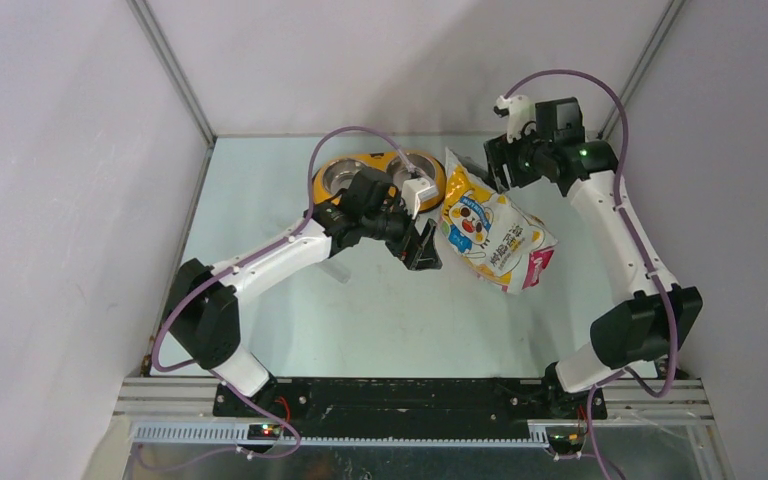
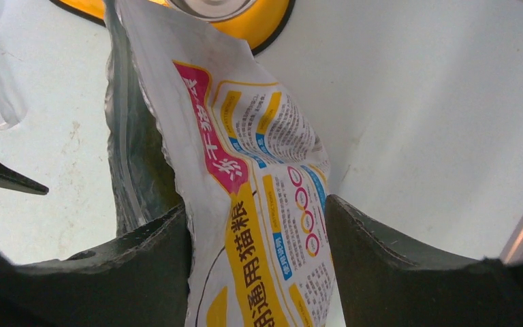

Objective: Serve the pet food
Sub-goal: Open the pet food bag at the center of the board.

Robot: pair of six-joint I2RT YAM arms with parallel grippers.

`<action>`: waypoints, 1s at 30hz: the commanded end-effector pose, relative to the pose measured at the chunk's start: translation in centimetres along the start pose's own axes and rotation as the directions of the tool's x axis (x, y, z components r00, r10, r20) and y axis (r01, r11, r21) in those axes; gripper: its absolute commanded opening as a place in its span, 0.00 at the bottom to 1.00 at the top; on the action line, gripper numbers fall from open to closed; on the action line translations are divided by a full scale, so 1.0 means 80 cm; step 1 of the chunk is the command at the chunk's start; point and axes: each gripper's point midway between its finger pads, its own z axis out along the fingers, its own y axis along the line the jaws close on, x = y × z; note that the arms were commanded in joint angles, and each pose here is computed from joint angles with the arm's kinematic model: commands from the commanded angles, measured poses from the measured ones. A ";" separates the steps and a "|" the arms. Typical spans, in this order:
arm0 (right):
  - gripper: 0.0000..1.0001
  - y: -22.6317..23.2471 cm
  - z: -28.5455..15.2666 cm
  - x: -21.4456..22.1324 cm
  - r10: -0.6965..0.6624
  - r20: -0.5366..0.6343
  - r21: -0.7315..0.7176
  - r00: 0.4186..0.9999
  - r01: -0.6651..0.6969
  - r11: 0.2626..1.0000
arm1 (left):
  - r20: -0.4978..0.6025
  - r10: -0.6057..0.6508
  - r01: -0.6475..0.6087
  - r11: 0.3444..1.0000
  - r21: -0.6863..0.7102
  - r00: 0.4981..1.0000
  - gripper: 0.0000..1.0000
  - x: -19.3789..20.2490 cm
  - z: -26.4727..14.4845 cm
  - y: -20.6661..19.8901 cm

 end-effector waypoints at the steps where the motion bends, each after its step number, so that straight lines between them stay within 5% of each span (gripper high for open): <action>1: 0.69 -0.004 -0.024 0.003 -0.024 0.008 0.052 1.000 0.023 0.998 | 0.036 0.026 -0.027 0.999 0.026 0.999 0.98 -0.022 -0.003 -0.012; 30: 0.69 -0.011 -0.057 0.037 0.007 -0.059 0.098 0.998 -0.001 0.995 | 0.037 0.030 -0.030 0.999 0.025 0.999 0.98 -0.024 -0.004 -0.014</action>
